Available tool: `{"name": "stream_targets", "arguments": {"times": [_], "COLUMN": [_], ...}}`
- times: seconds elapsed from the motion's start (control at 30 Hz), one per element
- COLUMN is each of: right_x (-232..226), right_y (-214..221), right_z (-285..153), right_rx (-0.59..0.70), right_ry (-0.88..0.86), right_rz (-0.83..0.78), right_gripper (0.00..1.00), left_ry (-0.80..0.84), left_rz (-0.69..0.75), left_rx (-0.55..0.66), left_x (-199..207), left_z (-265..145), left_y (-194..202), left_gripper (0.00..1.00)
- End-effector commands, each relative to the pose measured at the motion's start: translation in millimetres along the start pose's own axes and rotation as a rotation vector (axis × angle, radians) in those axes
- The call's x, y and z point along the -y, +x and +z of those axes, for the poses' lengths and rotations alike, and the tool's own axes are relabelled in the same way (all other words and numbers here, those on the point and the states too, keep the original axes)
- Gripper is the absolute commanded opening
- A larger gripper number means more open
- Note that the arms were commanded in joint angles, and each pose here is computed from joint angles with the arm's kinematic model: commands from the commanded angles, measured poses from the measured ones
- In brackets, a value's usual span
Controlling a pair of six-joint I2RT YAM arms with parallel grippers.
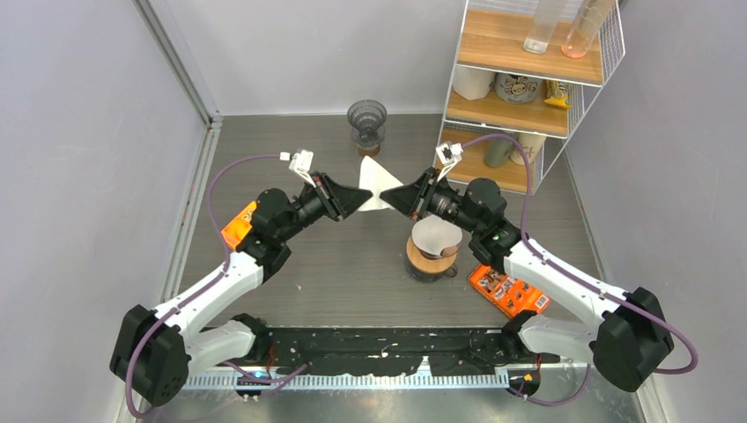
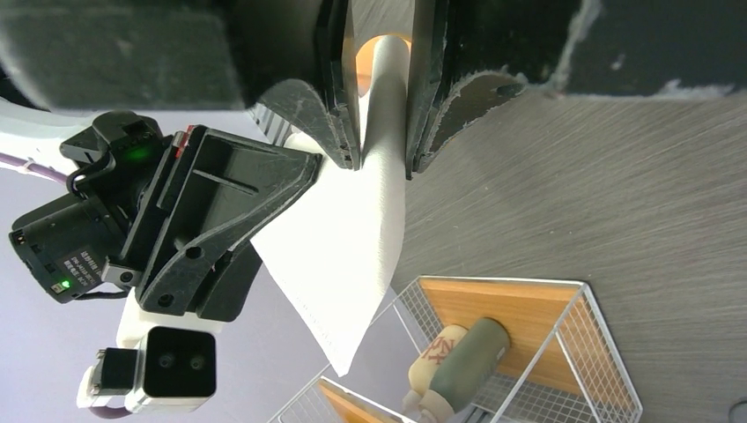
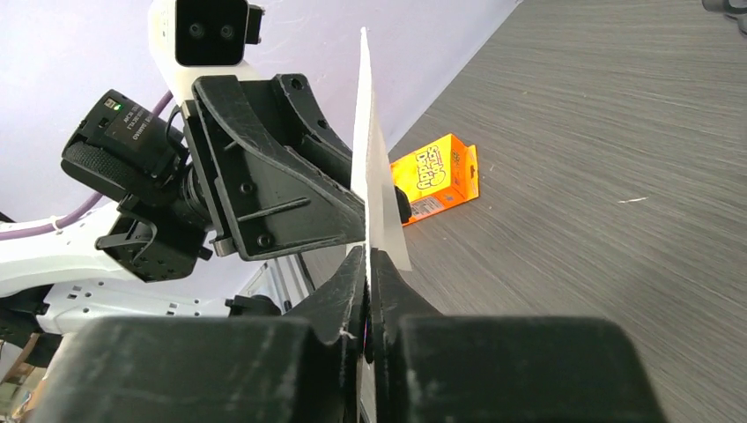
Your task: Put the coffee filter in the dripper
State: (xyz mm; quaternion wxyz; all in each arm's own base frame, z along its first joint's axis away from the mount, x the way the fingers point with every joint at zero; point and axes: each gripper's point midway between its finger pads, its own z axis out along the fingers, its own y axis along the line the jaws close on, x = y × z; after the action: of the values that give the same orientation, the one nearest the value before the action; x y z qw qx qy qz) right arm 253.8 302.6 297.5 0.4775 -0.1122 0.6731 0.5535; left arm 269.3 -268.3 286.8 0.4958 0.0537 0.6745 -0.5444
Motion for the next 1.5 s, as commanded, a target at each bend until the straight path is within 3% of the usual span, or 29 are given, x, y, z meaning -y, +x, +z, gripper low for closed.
{"name": "stream_targets", "arguments": {"times": [0.0,0.07,0.23,0.27,0.53,0.7,0.93,1.1,1.27,1.47], "right_x": [-23.0,-19.9,-11.0,-9.7,0.6,-13.8,-21.4,-29.0,-32.8,-29.2], "right_y": [-31.0,-31.7,-32.4,-30.9,-18.1,4.7,24.3,43.8,39.7,37.4], "right_z": [-2.3,-3.7,-8.9,-10.5,-29.1,-37.6,-45.6,-48.3,-43.0,-40.8], "right_rx": [0.066,0.058,0.009,-0.019,-0.308,-0.503,-0.601,-0.672,-0.683,-0.708], "right_ry": [-0.027,0.000,0.076,0.093,0.174,0.032,-0.045,-0.104,-0.121,-0.122], "right_rz": [-0.088,-0.105,-0.186,-0.196,-0.420,-0.490,-0.576,-0.675,-0.702,-0.760], "right_gripper": [0.06,0.05,0.05,0.05,0.05,0.05,0.05,0.05,0.05,0.05], "left_ry": [0.047,0.052,0.009,-0.009,-0.096,0.068,0.249,0.371,0.474,0.502], "left_rz": [0.041,0.060,0.129,0.149,0.319,0.466,0.604,0.572,0.527,0.501], "left_rx": [0.028,0.027,0.027,0.027,0.023,-0.153,-0.264,-0.330,-0.407,-0.448], "left_x": [9.3,10.0,4.8,2.0,-21.9,1.0,24.5,37.7,41.5,41.0], "left_z": [2.4,1.9,-6.9,-10.0,-37.6,-40.4,-50.6,-52.0,-53.9,-56.5], "left_y": [-7.1,-7.4,-10.8,-12.7,-38.4,-23.0,-7.3,3.2,21.0,33.6], "left_gripper": [0.34,0.46,0.98,0.99,1.00,1.00,1.00,0.99,0.88,0.62]}}
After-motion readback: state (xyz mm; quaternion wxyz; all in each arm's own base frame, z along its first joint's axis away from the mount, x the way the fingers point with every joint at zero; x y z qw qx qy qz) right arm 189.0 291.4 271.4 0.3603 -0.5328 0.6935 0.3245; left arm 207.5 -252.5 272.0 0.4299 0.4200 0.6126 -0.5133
